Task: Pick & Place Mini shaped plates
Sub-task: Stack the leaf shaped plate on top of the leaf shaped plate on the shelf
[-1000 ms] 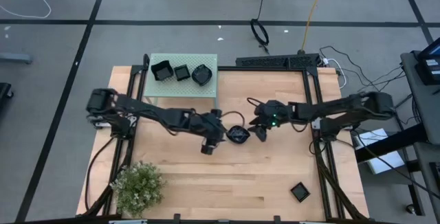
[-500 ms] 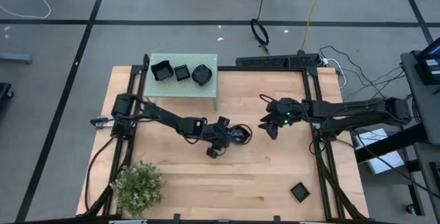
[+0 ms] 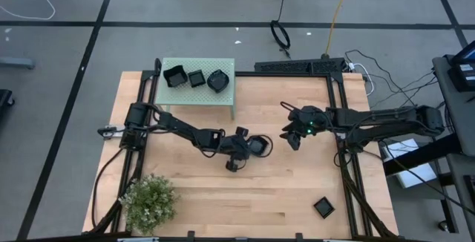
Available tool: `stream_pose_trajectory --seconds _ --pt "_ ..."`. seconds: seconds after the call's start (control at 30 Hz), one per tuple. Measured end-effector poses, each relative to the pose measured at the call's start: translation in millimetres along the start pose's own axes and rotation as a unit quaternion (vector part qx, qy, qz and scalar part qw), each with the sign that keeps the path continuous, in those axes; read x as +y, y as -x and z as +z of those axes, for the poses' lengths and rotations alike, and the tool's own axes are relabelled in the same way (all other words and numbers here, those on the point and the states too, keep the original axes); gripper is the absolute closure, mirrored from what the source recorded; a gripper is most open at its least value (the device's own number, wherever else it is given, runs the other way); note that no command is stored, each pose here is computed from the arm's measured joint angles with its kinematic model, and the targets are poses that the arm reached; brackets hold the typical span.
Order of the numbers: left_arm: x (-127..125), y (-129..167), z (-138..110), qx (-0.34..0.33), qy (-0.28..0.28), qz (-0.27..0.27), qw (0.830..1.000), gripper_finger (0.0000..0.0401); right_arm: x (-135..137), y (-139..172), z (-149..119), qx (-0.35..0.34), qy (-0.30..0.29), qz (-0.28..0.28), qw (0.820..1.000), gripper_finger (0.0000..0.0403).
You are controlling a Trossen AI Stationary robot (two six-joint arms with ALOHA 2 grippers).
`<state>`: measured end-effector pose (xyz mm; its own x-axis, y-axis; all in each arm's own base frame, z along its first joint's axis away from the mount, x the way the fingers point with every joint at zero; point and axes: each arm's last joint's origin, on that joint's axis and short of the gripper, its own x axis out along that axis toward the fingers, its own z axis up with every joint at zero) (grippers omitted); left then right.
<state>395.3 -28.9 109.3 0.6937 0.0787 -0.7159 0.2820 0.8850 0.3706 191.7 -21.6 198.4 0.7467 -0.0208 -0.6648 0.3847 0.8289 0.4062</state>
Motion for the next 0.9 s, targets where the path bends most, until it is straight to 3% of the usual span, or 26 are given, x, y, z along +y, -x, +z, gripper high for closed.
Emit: stream_pose_trajectory --seconds 0.1,0.33,0.47,0.57,0.63,0.7,0.83,0.9 --pt "1 4 3 -0.009 0.024 -0.008 1.000 0.0387 0 0 0 -0.002 0.000 0.001 1.000 0.0243" --pt "11 44 32 -0.076 0.044 0.009 0.996 0.0396 0 0 0 -0.002 0.000 0.001 1.000 0.0243" --pt "30 80 47 -0.102 0.083 0.087 0.987 0.0390 0 0 1 -0.003 0.000 0.001 1.000 0.0243" --pt "45 116 59 -0.128 0.119 0.174 0.969 0.0393 -1 0 1 -0.014 0.000 -0.018 1.000 0.0243" --pt "55 139 62 -0.132 0.153 0.242 0.949 0.0396 -2 0 2 -0.022 0.000 -0.033 0.999 0.0243" --pt "66 158 61 -0.127 0.201 0.315 0.919 0.0394 -2 0 2 -0.029 0.000 -0.046 0.999 0.0243" --pt "87 189 55 -0.115 0.297 0.461 0.829 0.0385 -2 0 4 -0.041 0.000 -0.051 0.998 0.0243" --pt "96 198 50 -0.107 0.323 0.503 0.795 0.0390 -2 0 4 -0.044 0.000 -0.048 0.998 0.0243"
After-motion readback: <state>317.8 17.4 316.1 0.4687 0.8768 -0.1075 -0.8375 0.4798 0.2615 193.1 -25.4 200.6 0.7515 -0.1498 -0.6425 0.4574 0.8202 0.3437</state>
